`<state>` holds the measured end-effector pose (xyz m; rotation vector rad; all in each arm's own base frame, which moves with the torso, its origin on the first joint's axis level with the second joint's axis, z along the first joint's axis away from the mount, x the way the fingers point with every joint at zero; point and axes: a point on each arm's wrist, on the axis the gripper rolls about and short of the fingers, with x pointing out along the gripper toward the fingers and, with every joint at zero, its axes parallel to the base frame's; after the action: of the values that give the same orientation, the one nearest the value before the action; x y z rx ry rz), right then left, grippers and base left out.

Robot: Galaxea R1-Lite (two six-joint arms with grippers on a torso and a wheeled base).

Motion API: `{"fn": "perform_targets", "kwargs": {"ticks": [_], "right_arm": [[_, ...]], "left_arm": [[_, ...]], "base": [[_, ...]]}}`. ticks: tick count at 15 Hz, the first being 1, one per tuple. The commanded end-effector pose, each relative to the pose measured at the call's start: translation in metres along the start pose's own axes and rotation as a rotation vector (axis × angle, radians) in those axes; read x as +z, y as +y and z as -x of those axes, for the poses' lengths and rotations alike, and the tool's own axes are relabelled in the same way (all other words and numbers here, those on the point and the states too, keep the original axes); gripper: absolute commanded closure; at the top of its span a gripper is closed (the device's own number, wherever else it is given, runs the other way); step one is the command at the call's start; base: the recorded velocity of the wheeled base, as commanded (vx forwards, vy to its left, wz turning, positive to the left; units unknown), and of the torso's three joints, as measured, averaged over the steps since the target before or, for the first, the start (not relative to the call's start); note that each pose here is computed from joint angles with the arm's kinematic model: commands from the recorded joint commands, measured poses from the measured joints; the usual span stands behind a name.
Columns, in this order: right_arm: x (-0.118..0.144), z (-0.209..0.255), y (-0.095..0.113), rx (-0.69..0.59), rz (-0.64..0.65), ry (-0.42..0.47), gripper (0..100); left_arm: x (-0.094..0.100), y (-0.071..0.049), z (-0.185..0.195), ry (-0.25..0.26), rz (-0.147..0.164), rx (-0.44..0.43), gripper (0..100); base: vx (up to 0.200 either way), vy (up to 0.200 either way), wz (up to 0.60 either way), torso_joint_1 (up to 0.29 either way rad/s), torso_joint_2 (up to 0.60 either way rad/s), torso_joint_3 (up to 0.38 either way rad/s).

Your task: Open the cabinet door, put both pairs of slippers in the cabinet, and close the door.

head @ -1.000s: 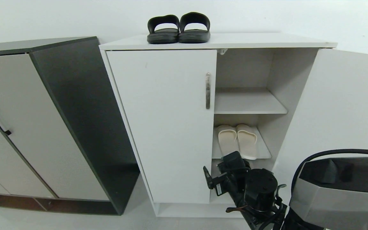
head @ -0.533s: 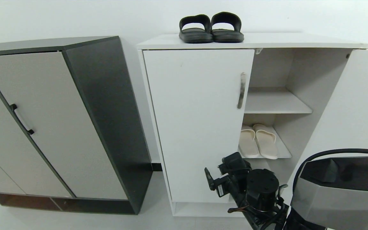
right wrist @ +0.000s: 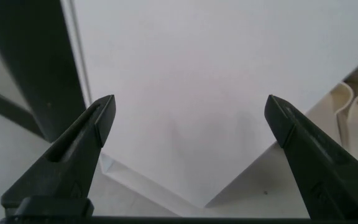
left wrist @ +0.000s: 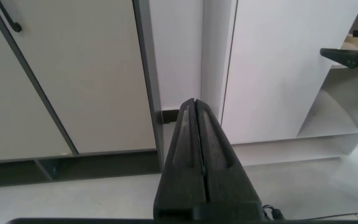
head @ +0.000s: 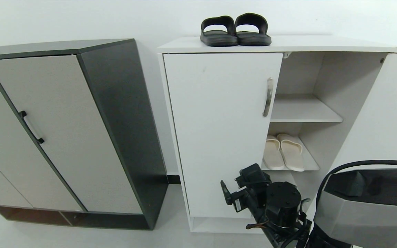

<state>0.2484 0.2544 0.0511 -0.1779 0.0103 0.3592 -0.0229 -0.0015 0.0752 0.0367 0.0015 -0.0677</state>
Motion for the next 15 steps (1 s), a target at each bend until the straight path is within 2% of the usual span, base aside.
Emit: {"fn": "perform_targets", "kwargs": {"ticks": [1,8,12,15], "right_arm": [[0.0001,0.0003,0.0008,0.002,0.0,-0.001,0],[-0.0022,0.0004,0.0017,0.004,0.004,0.006,0],[-0.002,0.0009,0.0027,0.007,0.004,0.005,0],[-0.002,0.0011,0.0032,0.009,0.004,0.005,0]], "left_arm": [[0.0,0.0,-0.0001,0.002,0.0,0.0,100],[0.0,0.0,-0.0001,0.002,0.002,0.0,100],[0.0,0.0,-0.0001,0.002,0.002,0.0,100],[0.0,0.0,-0.0001,0.002,0.002,0.0,100]], "base": [[0.0,0.0,0.0,0.0,0.0,0.0],[0.0,0.0,0.0,0.0,0.0,0.0],[0.0,0.0,0.0,0.011,-0.2,-0.284],[0.0,0.0,0.0,0.046,-0.54,-0.367]]}}
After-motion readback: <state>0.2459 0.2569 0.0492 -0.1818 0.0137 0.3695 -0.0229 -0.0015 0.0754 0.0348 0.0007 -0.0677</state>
